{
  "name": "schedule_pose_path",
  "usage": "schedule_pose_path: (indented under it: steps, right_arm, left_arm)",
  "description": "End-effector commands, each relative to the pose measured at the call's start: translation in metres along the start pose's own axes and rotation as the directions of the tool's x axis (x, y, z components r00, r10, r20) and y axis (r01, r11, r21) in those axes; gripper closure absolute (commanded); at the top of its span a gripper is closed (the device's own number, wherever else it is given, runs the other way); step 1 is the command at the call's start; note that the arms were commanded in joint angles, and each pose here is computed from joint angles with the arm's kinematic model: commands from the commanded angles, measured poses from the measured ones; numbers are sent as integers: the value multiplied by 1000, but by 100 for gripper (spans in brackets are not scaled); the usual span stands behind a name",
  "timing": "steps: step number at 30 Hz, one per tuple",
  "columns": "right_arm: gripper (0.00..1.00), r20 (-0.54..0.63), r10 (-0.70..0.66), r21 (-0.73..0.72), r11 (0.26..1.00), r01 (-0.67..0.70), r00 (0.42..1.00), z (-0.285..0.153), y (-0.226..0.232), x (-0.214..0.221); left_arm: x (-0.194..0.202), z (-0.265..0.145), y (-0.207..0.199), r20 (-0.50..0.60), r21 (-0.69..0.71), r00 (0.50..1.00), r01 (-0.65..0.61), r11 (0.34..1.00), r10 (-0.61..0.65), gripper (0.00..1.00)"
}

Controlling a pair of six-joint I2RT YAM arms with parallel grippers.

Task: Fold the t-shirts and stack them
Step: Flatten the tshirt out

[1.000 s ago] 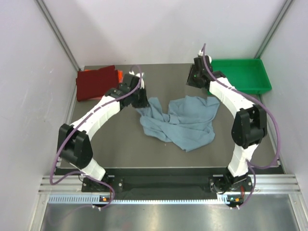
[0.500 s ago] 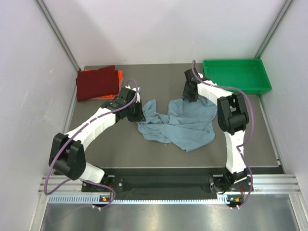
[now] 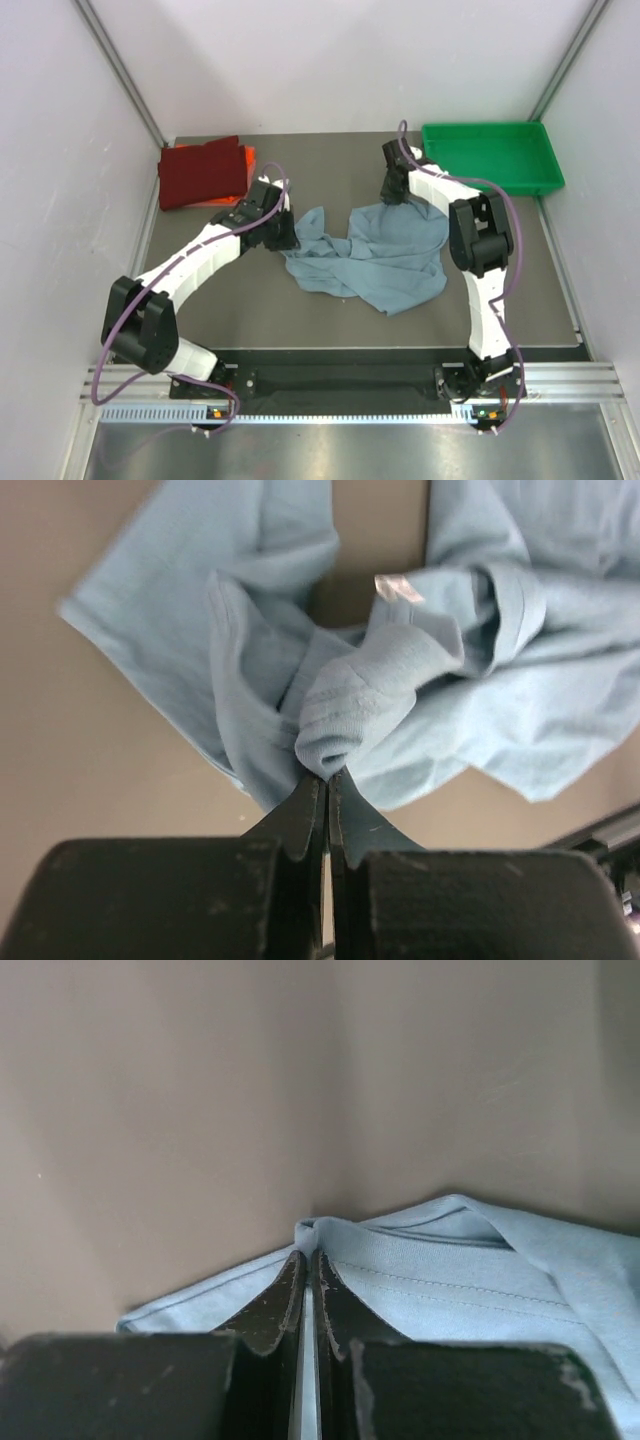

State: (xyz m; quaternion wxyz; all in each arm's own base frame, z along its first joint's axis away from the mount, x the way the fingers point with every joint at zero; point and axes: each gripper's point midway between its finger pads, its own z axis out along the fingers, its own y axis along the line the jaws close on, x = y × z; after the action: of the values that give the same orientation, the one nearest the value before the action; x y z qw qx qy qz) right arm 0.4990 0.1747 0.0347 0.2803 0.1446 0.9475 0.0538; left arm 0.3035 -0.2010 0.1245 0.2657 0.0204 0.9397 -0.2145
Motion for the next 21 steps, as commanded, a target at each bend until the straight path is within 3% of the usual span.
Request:
schedule_pose_path:
  steps: [1, 5, 7, 9, 10, 12, 13, 16, 19, 21]
  right_arm:
    - [100, 173, 33, -59, 998, -24, 984, -47, 5, -72]
    - [100, 305, 49, -90, 996, -22, 951, -134, -8, -129]
    - [100, 385, 80, -111, 993, -40, 920, -189, -26, -153]
    - [100, 398, 84, -103, 994, -46, 913, -214, -48, -150]
    - [100, 437, 110, -132, 990, -58, 893, -249, -63, -156]
    - [100, 422, 118, -104, 991, -82, 899, -260, -96, -141]
    - [100, 459, 131, -120, 989, -84, 879, -289, -105, -136]
    - [100, 399, 113, -53, 994, -100, 910, -291, -146, -76]
    - [100, 408, 131, -78, 991, -109, 904, -304, -161, -29]
    - [100, 305, 142, -57, 990, -131, 942, -273, -175, 27]
  left_arm:
    - [-44, -13, -2, 121, -46, 993, -5, 999, 10, 100]
    - [-111, -45, -27, 247, -12, 969, 2, 1000, 1, 100]
    - [-126, -56, -29, 254, -33, 967, 10, 999, -1, 100]
    - [-150, -80, -42, 319, -14, 948, 10, 1000, -5, 100]
    - [-153, -86, -44, 331, -11, 944, 10, 1000, -6, 100]
    - [-151, -98, -45, 338, -3, 941, 14, 1000, -12, 100]
    - [-148, -101, -45, 338, 1, 941, 15, 1000, -15, 100]
    - [-121, -105, -36, 322, 8, 946, 30, 1000, -31, 100]
    - [-74, -92, -9, 271, -30, 960, 76, 997, -65, 100]
    - [-35, -81, 8, 218, -44, 971, 114, 992, -102, 100]
